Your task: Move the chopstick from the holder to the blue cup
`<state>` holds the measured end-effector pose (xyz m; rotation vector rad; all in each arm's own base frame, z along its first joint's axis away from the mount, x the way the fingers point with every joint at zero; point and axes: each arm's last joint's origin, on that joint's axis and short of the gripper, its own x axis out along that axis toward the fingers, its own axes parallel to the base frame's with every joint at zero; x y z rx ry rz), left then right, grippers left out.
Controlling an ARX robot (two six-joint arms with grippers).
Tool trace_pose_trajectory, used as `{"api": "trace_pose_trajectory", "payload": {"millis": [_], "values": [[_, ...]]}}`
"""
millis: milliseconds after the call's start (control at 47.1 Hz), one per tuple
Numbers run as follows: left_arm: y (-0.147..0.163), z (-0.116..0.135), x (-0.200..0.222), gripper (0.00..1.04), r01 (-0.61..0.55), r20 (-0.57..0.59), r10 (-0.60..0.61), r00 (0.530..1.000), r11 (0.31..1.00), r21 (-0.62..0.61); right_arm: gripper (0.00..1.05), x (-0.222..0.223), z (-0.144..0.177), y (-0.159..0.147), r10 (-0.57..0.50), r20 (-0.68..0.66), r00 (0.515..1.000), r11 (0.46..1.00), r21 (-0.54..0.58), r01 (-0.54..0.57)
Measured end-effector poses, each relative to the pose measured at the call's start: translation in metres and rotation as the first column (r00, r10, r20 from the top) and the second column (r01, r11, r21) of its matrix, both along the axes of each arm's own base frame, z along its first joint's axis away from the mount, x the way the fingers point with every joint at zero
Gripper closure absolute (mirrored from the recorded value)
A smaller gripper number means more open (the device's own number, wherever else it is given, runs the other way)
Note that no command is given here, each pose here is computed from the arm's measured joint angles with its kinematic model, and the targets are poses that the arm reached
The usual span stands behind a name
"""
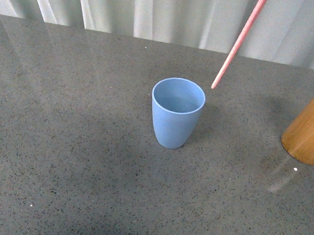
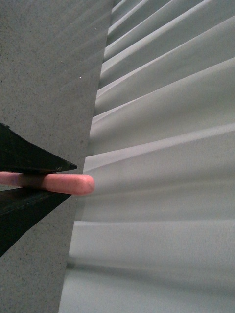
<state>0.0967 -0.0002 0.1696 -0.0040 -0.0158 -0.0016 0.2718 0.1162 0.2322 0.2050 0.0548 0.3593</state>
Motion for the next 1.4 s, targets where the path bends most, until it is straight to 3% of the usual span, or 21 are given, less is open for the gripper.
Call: {"api": "trace_pose_trajectory", "payload": {"millis": [340,893,1126,1296,1339,1403], "values": [[0.000,0.000,0.000,0.07,0.000,0.000,0.000,1.000,1.000,0.000,1.02,0.013,-0.011,0.018,0.046,-0.025,0.999,0.999,-0.016,-0.047],[0.000,0.000,0.000,0.07,0.000,0.000,0.000,1.000,1.000,0.000,1.01,0.026,-0.059,0.038,0.059,-0.135,0.989,0.994,-0.079,-0.070],[0.000,0.000,0.000,0.07,0.000,0.000,0.000,1.000,1.000,0.000,0.51,0.022,-0.047,0.036,0.049,-0.121,0.991,0.996,-0.067,-0.058],[0.000,0.000,0.000,0.07,0.000,0.000,0.000,1.000,1.000,0.000,0.14,-0.003,-0.007,-0.005,-0.075,-0.053,0.996,0.996,-0.051,0.073],[0.000,0.000,0.000,0.07,0.000,0.000,0.000,1.000,1.000,0.000,0.08,-0.013,0.001,-0.020,-0.119,-0.043,0.992,0.992,-0.051,0.117],[0.000,0.000,0.000,0.07,0.000,0.000,0.000,1.000,1.000,0.000,0.11,-0.030,0.009,-0.044,-0.205,-0.038,0.978,0.977,-0.063,0.202]]}}
